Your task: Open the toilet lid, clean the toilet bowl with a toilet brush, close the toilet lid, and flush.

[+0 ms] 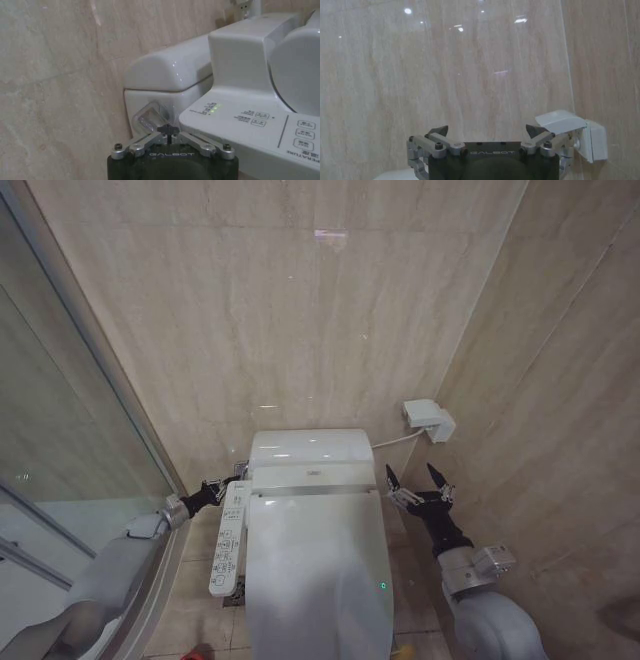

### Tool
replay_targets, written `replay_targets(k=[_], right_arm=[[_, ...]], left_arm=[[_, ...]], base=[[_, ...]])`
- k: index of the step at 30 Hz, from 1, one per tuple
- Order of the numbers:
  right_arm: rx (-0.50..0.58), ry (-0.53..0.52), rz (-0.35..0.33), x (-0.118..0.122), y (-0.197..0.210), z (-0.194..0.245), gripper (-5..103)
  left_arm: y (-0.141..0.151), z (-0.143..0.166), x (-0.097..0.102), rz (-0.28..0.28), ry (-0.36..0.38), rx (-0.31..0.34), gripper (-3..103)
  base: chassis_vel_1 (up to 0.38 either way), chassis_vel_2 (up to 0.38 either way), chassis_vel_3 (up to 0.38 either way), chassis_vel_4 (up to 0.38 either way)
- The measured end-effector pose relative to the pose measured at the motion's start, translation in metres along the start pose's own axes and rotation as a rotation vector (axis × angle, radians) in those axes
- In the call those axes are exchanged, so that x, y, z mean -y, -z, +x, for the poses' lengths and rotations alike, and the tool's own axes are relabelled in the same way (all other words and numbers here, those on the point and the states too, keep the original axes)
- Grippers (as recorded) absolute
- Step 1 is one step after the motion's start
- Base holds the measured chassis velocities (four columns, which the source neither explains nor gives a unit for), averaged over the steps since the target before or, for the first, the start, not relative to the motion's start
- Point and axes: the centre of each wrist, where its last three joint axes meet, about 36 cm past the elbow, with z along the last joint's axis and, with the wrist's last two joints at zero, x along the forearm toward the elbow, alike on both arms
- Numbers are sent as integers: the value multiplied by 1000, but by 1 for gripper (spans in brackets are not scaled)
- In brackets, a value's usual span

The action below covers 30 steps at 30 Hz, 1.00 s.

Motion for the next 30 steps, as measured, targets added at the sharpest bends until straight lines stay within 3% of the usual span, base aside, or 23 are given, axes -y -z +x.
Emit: replay_targets(k=[5, 9, 10, 13, 15, 17, 18, 22, 23, 26, 29, 30], right_arm=[[0, 0, 0, 0, 0, 0, 100], [0, 0, 0, 0, 0, 0, 100], [0, 0, 0, 0, 0, 0, 100], [0, 0, 0, 0, 0, 0, 100], [0, 0, 0, 0, 0, 0, 100], [0, 0, 0, 0, 0, 0, 100], [0, 0, 0, 0, 0, 0, 100], [0, 0, 0, 0, 0, 0, 100], [0, 0, 0, 0, 0, 0, 100], [0, 0, 0, 0, 0, 0, 100], [0, 0, 0, 0, 0, 0, 100], [0, 0, 0, 0, 0, 0, 100]], left_arm=[[-4, 7, 15, 35, 88, -20, 0], [-2, 33, 17, 22, 221, -38, 0], [-2, 33, 17, 22, 221, -38, 0], [-1, 54, 25, 41, 343, -20, 0], [1, 58, 28, 48, 372, -13, 0], [8, 63, 36, 64, 447, 19, 0], [8, 63, 36, 64, 447, 19, 0], [43, 56, 46, 86, 623, 118, 0], [43, 56, 46, 86, 623, 118, 0], [81, 44, 60, 156, 735, 193, 0], [101, 42, 67, 187, 762, 226, 0], [109, 41, 71, 198, 769, 240, 14]], base=[[0, 0, 0, 0], [0, 0, 0, 0], [0, 0, 0, 0], [0, 0, 0, 0], [0, 0, 0, 0], [0, 0, 0, 0], [0, 0, 0, 0], [0, 0, 0, 0], [0, 0, 0, 0], [0, 0, 0, 0], [0, 0, 0, 0], [0, 0, 0, 0]])
